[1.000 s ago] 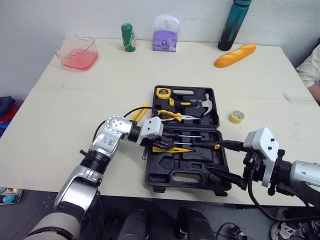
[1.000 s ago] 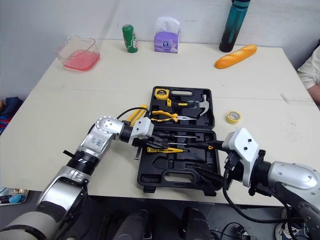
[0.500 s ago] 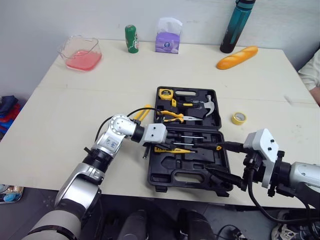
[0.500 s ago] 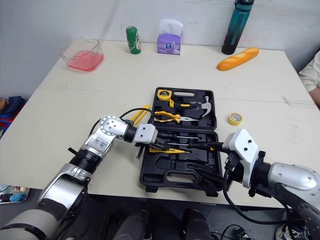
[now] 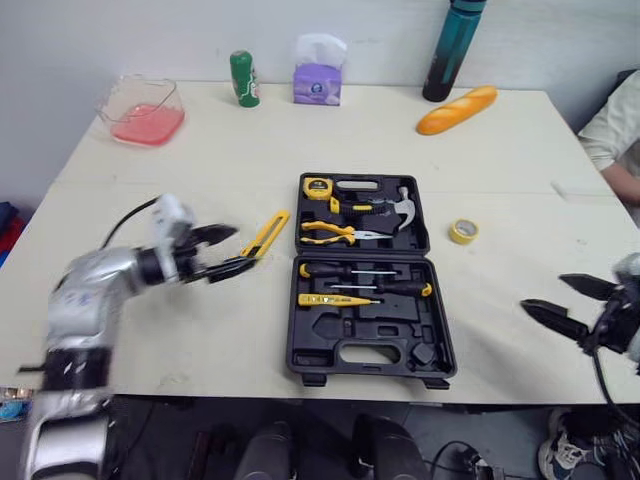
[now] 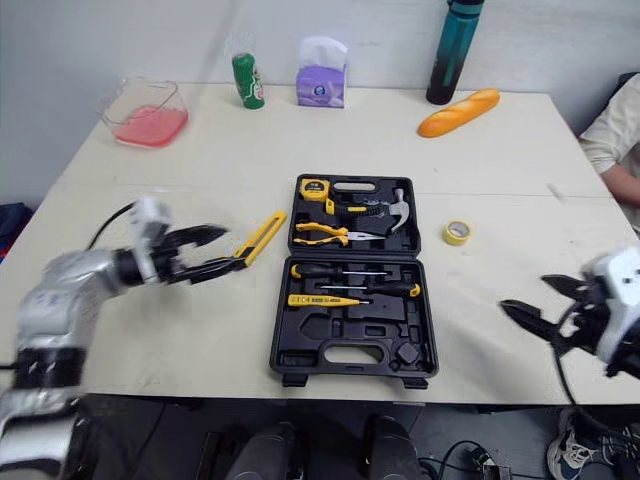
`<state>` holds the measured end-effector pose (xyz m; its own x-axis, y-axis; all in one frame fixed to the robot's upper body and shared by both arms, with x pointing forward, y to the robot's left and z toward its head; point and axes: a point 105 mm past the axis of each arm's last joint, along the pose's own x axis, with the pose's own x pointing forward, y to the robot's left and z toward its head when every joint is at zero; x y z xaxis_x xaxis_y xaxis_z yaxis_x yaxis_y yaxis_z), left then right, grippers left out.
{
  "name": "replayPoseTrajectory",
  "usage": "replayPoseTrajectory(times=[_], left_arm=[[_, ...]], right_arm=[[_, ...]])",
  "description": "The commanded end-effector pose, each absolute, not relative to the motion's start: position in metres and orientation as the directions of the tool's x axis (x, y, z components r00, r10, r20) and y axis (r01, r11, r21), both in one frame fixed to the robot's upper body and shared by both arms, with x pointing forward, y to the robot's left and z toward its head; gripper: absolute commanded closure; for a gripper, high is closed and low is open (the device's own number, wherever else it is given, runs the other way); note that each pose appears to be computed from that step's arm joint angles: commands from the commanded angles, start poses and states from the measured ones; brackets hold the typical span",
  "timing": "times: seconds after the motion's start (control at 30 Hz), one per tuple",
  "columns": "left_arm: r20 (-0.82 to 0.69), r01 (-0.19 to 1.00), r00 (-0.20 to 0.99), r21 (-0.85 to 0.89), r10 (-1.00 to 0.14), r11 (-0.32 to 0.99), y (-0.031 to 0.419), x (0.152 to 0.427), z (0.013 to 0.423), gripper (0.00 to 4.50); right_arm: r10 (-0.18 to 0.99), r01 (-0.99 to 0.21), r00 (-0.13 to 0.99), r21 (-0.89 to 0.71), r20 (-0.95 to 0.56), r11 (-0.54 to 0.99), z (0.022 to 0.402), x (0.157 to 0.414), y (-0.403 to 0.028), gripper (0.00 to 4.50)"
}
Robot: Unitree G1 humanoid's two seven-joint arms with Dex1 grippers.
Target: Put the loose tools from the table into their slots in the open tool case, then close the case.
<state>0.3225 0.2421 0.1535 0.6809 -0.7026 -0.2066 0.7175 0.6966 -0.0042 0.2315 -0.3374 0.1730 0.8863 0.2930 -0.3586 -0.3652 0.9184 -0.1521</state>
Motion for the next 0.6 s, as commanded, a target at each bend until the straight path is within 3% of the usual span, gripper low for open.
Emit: replayPoseTrajectory(times=[0.03,0.2,0.3,0.4,0.6], left_arm=[[-0.202,0.522,0.839,0.037,-0.505,0.852,0.317,0.301,0.168,0.08],[-0.253,0.262,0.939,0.092,-0.232,0.961,0.396,0.270,0.168,0.08],[-0.266,0.219,0.947,0.123,-0.180,0.968,0.409,0.266,0.169,0.08],[-0.275,0.265,0.936,0.136,-0.220,0.955,0.395,0.277,0.168,0.08],[-0.293,0.461,0.864,0.134,-0.410,0.877,0.318,0.308,0.173,0.08]], right_arm=[[0.172,-0.254,0.929,-0.227,-0.327,0.940,0.188,0.222,-0.378,0.00],[0.034,-0.121,0.950,-0.267,-0.309,0.956,0.194,0.206,-0.418,0.00],[0.009,-0.096,0.953,-0.276,-0.302,0.956,0.195,0.204,-0.424,0.00],[0.066,-0.152,0.953,-0.276,-0.297,0.949,0.197,0.213,-0.410,0.00],[0.297,-0.359,0.920,-0.249,-0.255,0.899,0.213,0.242,-0.343,0.00]])
